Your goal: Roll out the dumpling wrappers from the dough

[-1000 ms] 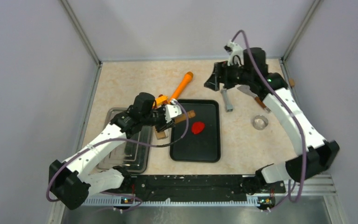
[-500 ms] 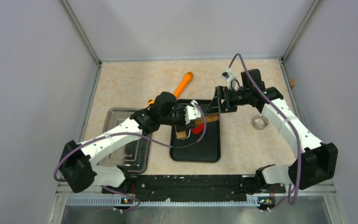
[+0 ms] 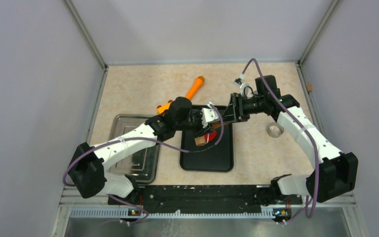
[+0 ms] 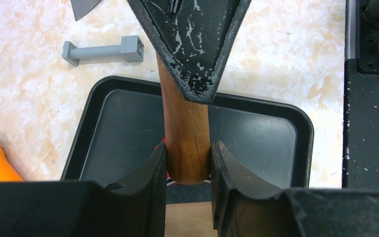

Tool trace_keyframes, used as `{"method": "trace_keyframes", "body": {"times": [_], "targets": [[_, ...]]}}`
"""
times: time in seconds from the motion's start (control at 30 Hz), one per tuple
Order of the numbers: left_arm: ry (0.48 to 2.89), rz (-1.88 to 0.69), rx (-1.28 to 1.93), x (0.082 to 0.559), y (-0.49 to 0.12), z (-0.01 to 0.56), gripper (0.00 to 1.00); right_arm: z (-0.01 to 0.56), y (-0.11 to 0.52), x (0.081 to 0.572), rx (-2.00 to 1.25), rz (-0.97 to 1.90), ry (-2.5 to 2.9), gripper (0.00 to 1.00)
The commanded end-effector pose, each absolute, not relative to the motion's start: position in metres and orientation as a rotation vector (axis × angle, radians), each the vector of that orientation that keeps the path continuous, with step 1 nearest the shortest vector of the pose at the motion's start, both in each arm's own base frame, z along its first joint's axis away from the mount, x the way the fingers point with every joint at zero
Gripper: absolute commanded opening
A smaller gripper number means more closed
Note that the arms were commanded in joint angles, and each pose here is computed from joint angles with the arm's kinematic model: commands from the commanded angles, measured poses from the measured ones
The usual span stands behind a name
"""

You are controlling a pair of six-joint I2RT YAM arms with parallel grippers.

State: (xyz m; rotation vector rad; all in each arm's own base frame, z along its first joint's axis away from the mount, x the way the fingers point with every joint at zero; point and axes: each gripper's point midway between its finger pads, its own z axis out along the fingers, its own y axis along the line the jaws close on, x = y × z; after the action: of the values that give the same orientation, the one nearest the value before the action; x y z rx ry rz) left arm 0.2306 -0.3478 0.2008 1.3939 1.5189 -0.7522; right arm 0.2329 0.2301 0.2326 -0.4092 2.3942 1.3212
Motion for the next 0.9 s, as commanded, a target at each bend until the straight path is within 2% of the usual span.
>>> {"method": "trace_keyframes", "body": {"times": [0.0, 0.23, 0.4, 0.47, 0.57, 0.67, 0.8, 0.87], "targets": [[1.397, -0.768, 1.343, 0.240, -0.368, 0.240, 0.00, 0.247, 0.231, 0.227, -0.424, 1.357, 2.335, 0.52], [1.409, -0.774, 1.351, 0.243, -0.373, 0.234, 0.00, 0.236, 0.226, 0.227, -0.422, 1.301, 2.370, 0.57], [1.424, -0.786, 1.354, 0.245, -0.378, 0.230, 0.00, 0.221, 0.219, 0.228, -0.419, 1.232, 2.408, 0.51], [1.436, -0.795, 1.356, 0.245, -0.380, 0.226, 0.00, 0.216, 0.218, 0.228, -0.424, 1.217, 2.419, 0.47], [1.445, -0.805, 1.363, 0.246, -0.384, 0.222, 0.00, 0.210, 0.215, 0.230, -0.422, 1.187, 2.432, 0.35], [1.455, -0.822, 1.373, 0.246, -0.389, 0.216, 0.00, 0.208, 0.211, 0.234, -0.407, 1.172, 2.434, 0.31], [1.448, -0.842, 1.364, 0.249, -0.396, 0.213, 0.00, 0.200, 0.202, 0.242, -0.356, 1.186, 2.461, 0.15], [1.454, -0.857, 1.366, 0.249, -0.399, 0.208, 0.00, 0.195, 0.197, 0.246, -0.354, 1.194, 2.466, 0.14]]}}
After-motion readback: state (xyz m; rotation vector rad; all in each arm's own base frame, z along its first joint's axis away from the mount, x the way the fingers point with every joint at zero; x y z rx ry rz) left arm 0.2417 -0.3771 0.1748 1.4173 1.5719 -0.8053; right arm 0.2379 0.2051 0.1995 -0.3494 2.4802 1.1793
